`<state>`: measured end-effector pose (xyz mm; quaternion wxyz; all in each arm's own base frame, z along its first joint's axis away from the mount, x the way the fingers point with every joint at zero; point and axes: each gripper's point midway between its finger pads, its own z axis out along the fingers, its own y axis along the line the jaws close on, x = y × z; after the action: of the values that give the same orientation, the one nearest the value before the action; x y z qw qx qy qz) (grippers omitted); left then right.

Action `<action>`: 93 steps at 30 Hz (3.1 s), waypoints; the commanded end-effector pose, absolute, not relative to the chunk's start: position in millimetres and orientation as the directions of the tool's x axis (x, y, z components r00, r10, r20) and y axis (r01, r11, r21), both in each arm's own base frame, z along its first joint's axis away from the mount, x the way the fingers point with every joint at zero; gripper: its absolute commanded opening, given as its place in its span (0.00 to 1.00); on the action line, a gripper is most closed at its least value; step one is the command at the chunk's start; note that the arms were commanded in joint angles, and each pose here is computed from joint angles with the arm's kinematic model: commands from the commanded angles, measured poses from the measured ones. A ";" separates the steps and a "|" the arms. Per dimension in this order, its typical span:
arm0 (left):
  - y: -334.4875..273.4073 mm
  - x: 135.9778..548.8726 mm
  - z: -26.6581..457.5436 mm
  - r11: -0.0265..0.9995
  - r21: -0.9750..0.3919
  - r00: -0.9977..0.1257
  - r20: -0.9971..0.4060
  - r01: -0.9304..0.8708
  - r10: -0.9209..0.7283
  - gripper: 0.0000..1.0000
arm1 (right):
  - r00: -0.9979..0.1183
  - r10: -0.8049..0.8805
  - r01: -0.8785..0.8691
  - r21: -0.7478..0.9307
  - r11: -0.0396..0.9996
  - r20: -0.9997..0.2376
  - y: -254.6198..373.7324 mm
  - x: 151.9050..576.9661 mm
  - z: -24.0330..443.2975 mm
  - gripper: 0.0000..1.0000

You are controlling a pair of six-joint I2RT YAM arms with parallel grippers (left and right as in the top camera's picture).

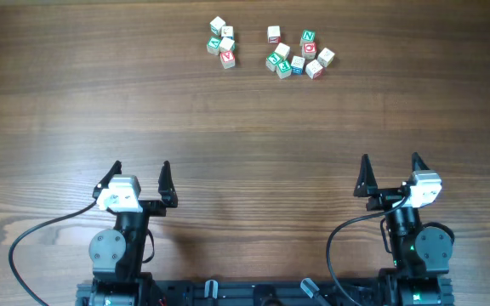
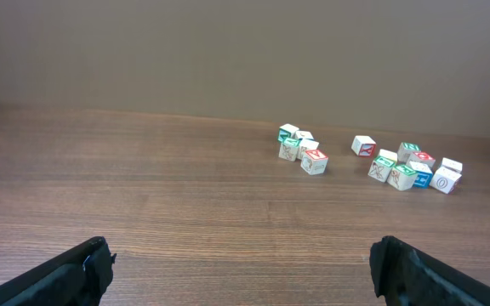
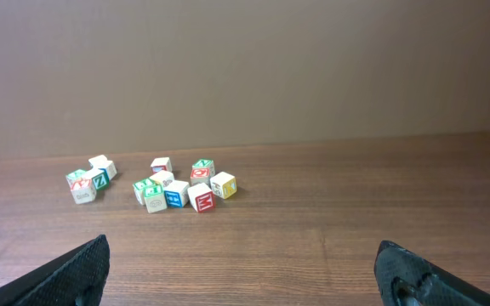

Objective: Form a circle

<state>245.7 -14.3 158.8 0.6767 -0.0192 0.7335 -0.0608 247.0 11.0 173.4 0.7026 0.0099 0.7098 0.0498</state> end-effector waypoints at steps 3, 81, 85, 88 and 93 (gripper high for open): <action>-18.2 245.5 156.6 0.990 -0.123 -0.084 -0.990 0.074 -0.116 1.00 | -0.006 0.081 -0.066 0.081 0.995 -0.997 12.4 246.7 174.7 1.00; -18.2 245.5 156.6 0.990 -0.123 -0.084 -0.990 0.074 -0.116 1.00 | -0.163 0.584 -0.246 0.606 0.757 -0.795 51.6 239.4 179.9 1.00; -18.2 245.5 156.6 0.990 -0.123 -0.084 -0.990 0.074 -0.116 1.00 | -0.170 0.524 -0.323 0.550 0.770 -0.834 63.4 233.7 191.1 0.99; -18.2 245.5 156.6 0.990 -0.123 -0.084 -0.990 0.074 -0.116 1.00 | -0.157 0.473 -0.326 0.498 0.804 -0.867 63.1 232.6 207.7 1.00; -18.2 245.5 156.6 0.990 -0.123 -0.084 -0.990 0.074 -0.116 1.00 | -0.284 0.351 -0.262 0.424 0.867 -0.892 62.2 250.6 216.2 1.00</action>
<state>245.7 -14.3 158.9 0.6770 -0.0192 0.7332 -0.0608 240.7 61.3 203.0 0.6072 0.0616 0.7384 0.2868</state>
